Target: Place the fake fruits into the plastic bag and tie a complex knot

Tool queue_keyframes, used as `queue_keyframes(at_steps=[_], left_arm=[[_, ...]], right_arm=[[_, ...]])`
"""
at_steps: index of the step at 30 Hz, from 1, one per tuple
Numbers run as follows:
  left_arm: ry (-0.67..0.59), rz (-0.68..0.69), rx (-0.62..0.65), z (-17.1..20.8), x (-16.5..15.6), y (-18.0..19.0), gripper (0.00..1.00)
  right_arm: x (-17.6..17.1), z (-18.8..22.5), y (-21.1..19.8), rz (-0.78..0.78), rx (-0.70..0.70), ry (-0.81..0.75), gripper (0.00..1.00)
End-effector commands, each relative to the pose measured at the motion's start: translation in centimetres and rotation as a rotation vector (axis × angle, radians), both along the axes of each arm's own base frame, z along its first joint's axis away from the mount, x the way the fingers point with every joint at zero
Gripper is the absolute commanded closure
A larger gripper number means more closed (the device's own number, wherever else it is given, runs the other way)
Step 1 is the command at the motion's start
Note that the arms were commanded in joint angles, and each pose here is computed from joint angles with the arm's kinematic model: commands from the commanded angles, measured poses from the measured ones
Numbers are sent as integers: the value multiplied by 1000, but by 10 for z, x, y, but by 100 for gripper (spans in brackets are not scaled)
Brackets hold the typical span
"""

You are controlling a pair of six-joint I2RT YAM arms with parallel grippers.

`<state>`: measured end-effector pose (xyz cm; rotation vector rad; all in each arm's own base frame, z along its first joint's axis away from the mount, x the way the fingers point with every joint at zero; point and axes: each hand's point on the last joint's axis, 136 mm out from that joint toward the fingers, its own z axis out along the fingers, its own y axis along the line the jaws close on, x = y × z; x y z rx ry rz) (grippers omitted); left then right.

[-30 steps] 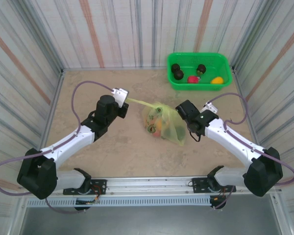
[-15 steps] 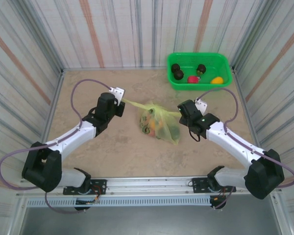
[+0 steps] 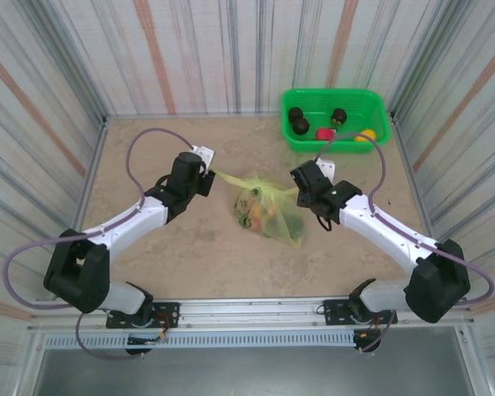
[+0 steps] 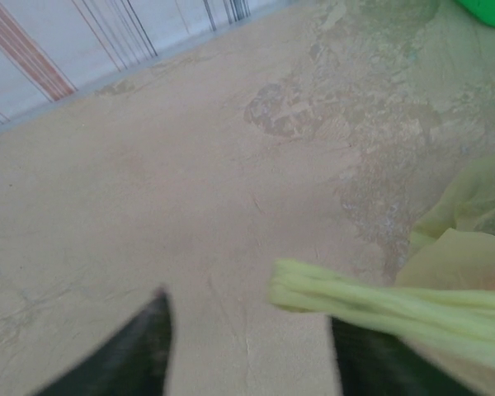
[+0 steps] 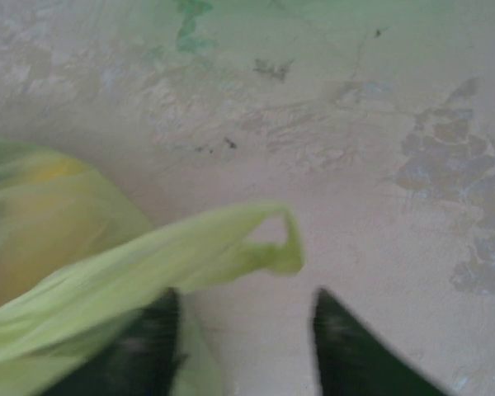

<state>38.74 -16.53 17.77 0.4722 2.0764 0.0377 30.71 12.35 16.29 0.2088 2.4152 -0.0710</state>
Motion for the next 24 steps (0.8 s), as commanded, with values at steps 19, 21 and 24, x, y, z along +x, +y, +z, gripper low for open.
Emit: queue_keyframes(at_steps=[19, 21, 24], left_arm=[[-664, -170, -82, 167, -111, 30, 1], [-670, -268, 40, 139, -101, 21, 1], [-567, -108, 21, 102, -58, 52, 1]], right_arm=[[-29, 167, -21, 303, -18, -677, 1], [-17, 156, -24, 317, -102, -670, 1], [11, 120, -54, 170, -206, -653, 1]])
